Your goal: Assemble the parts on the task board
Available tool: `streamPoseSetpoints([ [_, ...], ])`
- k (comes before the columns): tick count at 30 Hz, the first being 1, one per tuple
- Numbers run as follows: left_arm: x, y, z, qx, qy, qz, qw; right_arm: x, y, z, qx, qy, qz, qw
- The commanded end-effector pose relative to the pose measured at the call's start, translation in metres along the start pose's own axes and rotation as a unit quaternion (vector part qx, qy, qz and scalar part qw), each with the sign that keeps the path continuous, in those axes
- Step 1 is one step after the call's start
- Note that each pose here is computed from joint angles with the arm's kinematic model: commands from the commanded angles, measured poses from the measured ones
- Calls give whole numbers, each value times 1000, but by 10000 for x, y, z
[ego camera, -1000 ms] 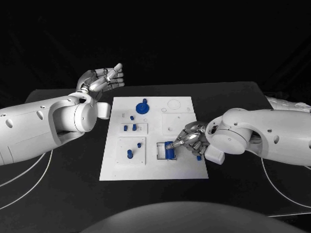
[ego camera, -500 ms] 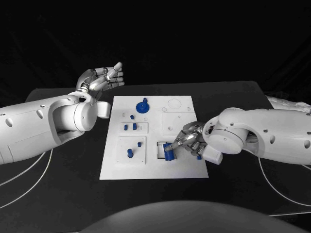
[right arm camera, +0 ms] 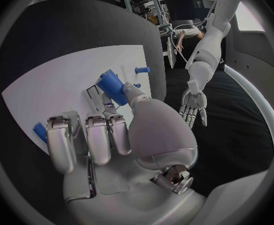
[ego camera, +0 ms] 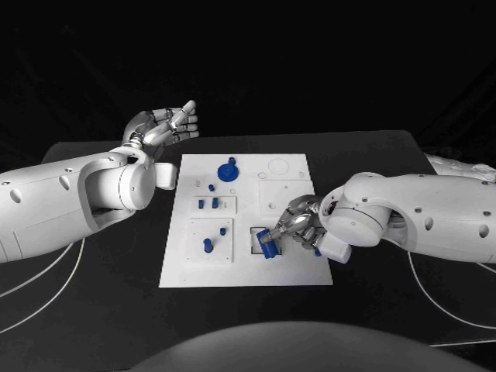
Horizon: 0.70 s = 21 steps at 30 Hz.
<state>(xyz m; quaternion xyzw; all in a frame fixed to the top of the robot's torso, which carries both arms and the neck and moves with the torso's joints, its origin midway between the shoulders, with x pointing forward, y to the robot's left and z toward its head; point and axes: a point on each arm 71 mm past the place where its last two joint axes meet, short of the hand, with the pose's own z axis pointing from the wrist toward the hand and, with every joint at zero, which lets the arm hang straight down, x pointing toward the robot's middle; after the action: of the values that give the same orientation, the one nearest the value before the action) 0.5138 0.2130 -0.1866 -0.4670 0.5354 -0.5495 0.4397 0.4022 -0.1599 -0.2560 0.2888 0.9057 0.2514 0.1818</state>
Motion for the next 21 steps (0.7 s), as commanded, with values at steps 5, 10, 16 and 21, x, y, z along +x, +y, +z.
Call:
streamPoseSetpoints([
  [5,25,-9,1,3,7,-4,1000,-12,21,10,0,-13,-2,1000],
  [10,24,-8,2,3,7,-4,1000,-14,29,13,0,-15,-1,1000],
  [16,25,-8,2,3,7,-4,1000,-20,27,15,1,-17,-1,1000],
  [21,27,-7,2,3,7,-4,1000,-23,23,15,4,-18,-2,1000],
])
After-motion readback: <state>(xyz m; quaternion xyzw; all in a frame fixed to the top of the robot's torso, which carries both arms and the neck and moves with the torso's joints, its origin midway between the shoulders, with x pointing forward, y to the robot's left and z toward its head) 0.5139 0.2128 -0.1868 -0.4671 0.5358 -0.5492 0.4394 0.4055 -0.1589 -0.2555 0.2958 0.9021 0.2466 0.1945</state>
